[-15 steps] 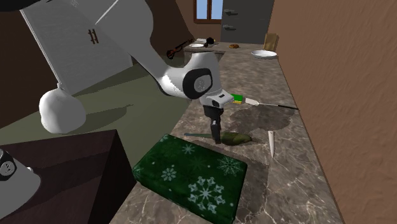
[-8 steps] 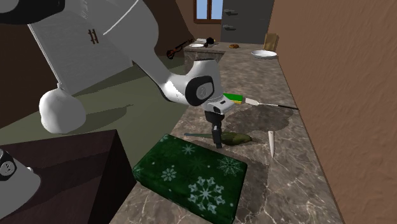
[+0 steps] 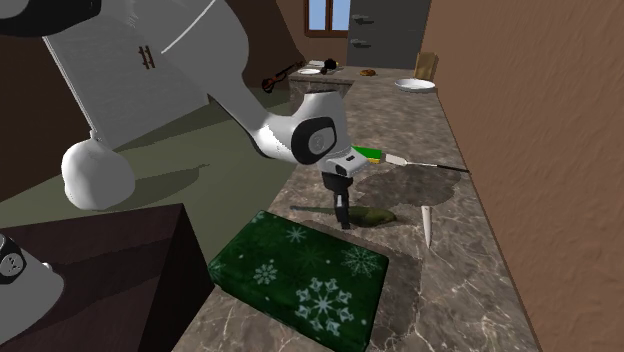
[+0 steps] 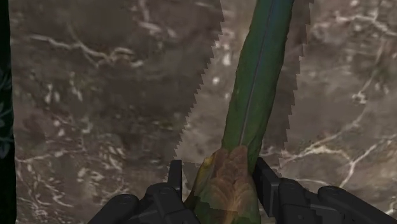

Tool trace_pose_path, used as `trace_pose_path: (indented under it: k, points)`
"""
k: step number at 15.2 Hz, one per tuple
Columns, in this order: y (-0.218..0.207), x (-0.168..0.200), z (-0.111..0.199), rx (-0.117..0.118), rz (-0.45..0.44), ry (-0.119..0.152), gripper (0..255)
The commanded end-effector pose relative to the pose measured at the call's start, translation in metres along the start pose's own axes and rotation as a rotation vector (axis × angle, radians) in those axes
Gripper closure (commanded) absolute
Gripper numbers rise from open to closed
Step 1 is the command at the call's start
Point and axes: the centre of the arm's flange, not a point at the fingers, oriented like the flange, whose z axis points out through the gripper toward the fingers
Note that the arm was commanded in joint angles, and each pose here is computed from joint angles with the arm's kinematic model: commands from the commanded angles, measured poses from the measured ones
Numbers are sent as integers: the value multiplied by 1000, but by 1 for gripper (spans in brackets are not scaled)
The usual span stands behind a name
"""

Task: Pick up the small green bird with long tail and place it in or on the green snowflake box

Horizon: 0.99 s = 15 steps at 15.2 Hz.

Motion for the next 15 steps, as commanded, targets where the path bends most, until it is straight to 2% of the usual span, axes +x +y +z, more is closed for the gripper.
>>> trace_pose_path:
  k: [1, 7, 15]
  points:
    - [4, -1, 4, -8, 2, -7, 255]
    - [3, -1, 5, -8, 2, -7, 255]
    - [7, 9, -36, -8, 2, -7, 255]
